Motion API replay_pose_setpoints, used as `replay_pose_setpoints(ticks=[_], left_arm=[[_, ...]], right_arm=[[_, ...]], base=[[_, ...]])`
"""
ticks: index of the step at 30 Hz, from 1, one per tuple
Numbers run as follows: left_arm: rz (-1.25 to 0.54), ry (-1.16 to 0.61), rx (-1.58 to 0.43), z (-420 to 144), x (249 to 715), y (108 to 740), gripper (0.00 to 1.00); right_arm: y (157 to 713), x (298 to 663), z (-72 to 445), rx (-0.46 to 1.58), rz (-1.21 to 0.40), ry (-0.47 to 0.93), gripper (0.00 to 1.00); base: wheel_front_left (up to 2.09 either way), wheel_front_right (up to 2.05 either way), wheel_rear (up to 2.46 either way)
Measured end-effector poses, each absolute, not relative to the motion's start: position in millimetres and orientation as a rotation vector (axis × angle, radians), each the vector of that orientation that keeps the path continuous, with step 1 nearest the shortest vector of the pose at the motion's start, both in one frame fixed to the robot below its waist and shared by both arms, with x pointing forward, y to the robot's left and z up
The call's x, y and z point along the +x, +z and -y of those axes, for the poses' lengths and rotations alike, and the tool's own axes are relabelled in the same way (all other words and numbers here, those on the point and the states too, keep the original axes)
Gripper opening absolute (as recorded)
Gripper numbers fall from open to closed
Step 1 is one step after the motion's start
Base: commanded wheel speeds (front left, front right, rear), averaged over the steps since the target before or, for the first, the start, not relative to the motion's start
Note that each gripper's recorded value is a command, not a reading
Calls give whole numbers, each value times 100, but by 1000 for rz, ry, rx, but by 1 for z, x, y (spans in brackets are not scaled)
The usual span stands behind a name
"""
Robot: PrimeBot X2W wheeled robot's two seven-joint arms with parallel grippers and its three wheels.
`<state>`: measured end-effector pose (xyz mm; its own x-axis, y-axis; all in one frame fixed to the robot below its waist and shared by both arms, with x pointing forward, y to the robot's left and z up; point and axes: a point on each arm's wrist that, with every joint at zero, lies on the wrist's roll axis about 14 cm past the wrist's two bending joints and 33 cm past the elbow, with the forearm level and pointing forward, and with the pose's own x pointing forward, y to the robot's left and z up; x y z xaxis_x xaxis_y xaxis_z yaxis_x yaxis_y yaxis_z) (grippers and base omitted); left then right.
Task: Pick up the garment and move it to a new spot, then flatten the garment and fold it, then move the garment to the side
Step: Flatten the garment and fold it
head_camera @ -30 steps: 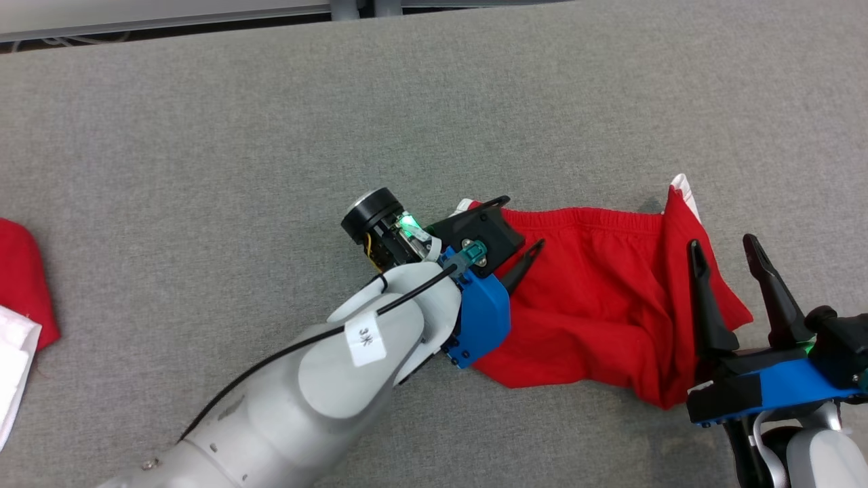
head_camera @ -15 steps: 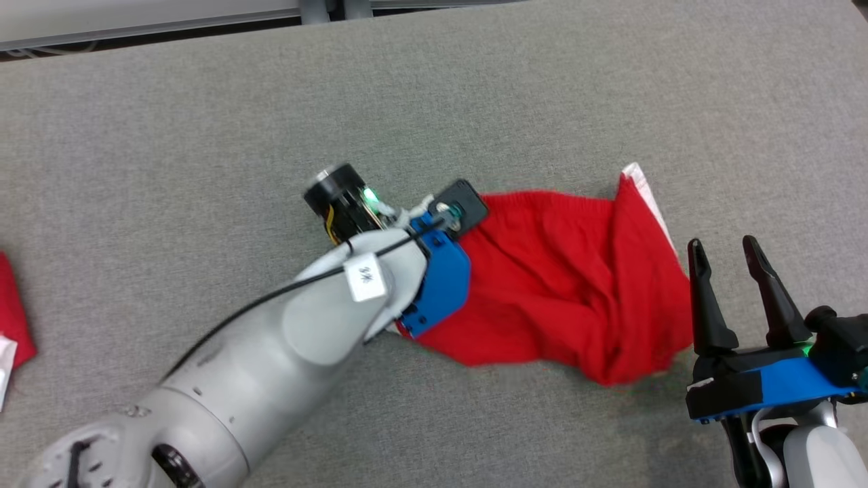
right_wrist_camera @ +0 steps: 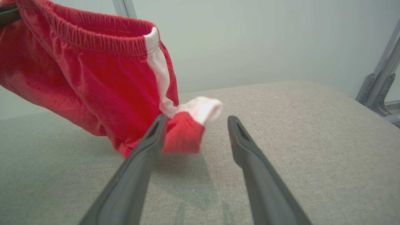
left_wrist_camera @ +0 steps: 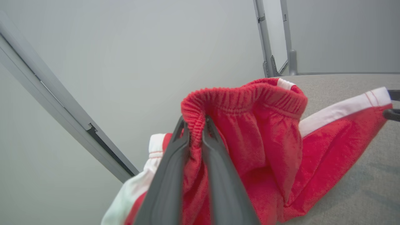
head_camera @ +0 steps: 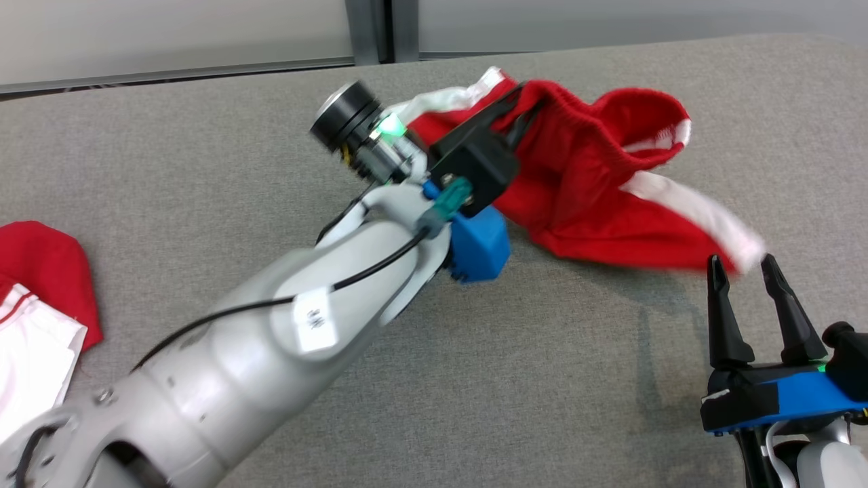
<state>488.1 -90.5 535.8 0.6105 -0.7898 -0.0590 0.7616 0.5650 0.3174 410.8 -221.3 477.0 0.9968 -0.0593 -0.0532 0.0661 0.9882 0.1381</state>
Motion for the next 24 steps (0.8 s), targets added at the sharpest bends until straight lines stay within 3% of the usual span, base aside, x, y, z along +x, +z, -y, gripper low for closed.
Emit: replay_pose_setpoints(ticks=[7,16,24], left_arm=[[-77,-750,119,32,466,496,0],[-451,-363,-125,-77,401,400,0],[-637,-266,-222,-97,345,363,0]], right_arm=[[479,413,215,152,-43,-46,100],[476,419,205,154,-59,-17,100],[477,426,192,142,-63,24,100]], base=[[0,0,0],[0,0,0],[0,0,0]])
